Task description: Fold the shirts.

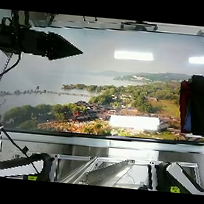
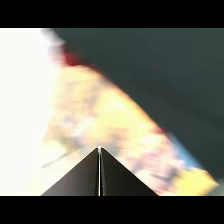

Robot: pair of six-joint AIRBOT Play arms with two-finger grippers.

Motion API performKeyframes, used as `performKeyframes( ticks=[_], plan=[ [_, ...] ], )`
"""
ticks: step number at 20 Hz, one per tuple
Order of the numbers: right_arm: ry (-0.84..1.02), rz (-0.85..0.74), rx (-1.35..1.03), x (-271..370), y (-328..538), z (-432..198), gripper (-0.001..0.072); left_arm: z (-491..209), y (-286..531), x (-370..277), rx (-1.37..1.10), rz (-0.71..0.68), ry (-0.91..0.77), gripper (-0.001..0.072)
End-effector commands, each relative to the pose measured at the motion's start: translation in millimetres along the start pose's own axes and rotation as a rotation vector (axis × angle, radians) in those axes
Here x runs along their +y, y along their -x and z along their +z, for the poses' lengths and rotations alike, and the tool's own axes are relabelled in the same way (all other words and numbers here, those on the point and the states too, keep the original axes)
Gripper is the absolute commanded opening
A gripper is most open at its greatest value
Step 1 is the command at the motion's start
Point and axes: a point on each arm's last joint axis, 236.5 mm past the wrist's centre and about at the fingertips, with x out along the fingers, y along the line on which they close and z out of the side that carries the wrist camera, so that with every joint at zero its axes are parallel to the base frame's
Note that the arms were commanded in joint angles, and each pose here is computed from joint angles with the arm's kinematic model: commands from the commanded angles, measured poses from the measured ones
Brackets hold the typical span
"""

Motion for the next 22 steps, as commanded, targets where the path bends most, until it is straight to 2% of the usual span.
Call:
performKeyframes(
  ticks=[1, 4, 6, 9, 12, 15, 22],
  plan=[
    [0.27, 0.178, 0.068, 90.5, -10.1, -49.6, 0.0018, -11.7, 15.1, 41.6, -0.02, 0.217, 0.074, 0.0005],
    [0.53, 0.223, 0.265, 109.3, -37.2, -157.5, 0.0018, -56.0, 1.9, 40.5, -0.001, 0.215, 0.145, 0.0007],
    [0.667, 0.265, 0.4, 95.1, -48.2, -243.5, 0.0018, -106.2, -15.8, 37.8, 0.033, 0.192, 0.216, 0.0006],
    [0.703, 0.294, 0.487, 48.6, -65.3, -332.4, 0.0018, -196.5, -39.2, 55.0, 0.077, 0.262, 0.341, 0.0008],
    [0.694, 0.283, 0.505, 29.8, -78.2, -349.6, 0.0018, -247.7, -45.7, 67.2, 0.046, 0.297, 0.444, 0.0017],
    [0.676, 0.277, 0.515, 30.6, -84.6, -349.4, 0.0019, -260.9, -36.8, 73.2, 0.001, 0.325, 0.481, 0.0017],
    [0.645, 0.305, 0.532, 37.4, -82.6, -354.0, 0.0019, -242.4, -6.3, 69.1, -0.133, 0.413, 0.4, 0.0016]
  ],
)
